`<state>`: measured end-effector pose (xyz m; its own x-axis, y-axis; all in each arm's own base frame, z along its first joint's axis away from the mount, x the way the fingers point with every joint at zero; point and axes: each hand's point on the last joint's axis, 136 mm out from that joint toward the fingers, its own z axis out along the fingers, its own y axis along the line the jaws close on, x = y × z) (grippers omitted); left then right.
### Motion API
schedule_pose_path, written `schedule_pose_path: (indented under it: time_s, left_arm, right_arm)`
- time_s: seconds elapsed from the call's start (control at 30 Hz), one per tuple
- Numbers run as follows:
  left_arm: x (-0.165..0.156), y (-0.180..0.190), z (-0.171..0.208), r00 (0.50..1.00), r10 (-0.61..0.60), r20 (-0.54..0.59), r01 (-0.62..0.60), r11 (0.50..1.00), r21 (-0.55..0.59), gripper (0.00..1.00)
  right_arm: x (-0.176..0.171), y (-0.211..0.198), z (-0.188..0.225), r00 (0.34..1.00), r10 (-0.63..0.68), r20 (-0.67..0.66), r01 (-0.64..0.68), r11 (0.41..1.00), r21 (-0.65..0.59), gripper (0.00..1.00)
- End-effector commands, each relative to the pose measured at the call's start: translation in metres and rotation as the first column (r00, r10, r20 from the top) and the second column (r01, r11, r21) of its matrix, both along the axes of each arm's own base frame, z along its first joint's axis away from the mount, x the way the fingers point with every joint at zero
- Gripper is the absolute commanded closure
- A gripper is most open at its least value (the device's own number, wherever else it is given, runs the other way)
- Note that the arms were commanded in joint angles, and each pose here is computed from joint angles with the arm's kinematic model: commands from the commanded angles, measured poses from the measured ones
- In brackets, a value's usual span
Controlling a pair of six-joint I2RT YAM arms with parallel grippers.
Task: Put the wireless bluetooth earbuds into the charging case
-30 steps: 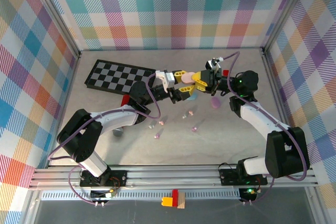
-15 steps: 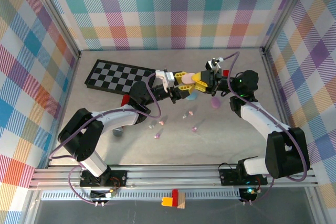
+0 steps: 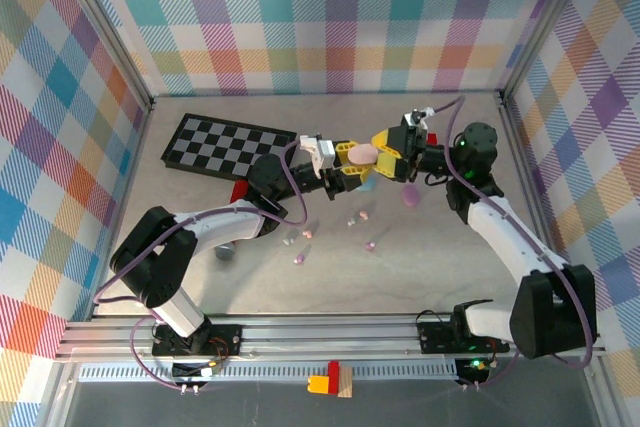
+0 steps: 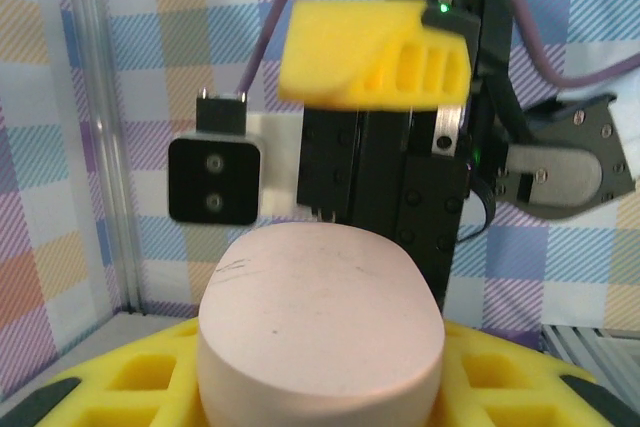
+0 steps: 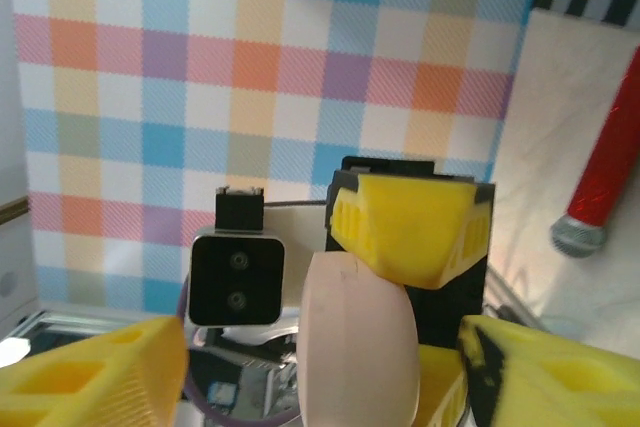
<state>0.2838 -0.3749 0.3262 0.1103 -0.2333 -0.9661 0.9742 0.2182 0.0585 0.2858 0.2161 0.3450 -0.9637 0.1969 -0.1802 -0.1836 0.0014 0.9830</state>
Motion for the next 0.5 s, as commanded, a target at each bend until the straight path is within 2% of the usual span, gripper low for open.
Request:
schedule_pose_path:
  time_s: [0.0, 0.13, 0.3, 0.47]
  left_arm:
    - [-0.014, 0.006, 0.019, 0.998, -0.054, 0.015, 0.054, 0.998, -0.011, 0.6]
    - [-0.021, 0.007, 0.014, 0.995, -0.097, -0.036, 0.098, 0.995, 0.031, 0.6]
    - [-0.026, 0.011, 0.014, 0.988, -0.125, -0.086, 0.132, 0.988, 0.076, 0.6]
    - [-0.033, 0.011, 0.014, 0.98, -0.159, -0.121, 0.173, 0.978, 0.113, 0.59]
  right_arm:
    - [0.001, -0.013, -0.001, 0.991, -0.076, 0.113, 0.09, 0.989, -0.12, 0.23]
    - [-0.005, -0.027, -0.004, 0.934, -0.086, 0.346, 0.201, 0.929, -0.311, 0.19]
    - [-0.017, -0.034, 0.012, 0.788, 0.018, 0.615, 0.283, 0.877, -0.388, 0.12]
    - [-0.027, -0.024, 0.014, 0.679, 0.161, 0.716, 0.274, 0.849, -0.451, 0.1]
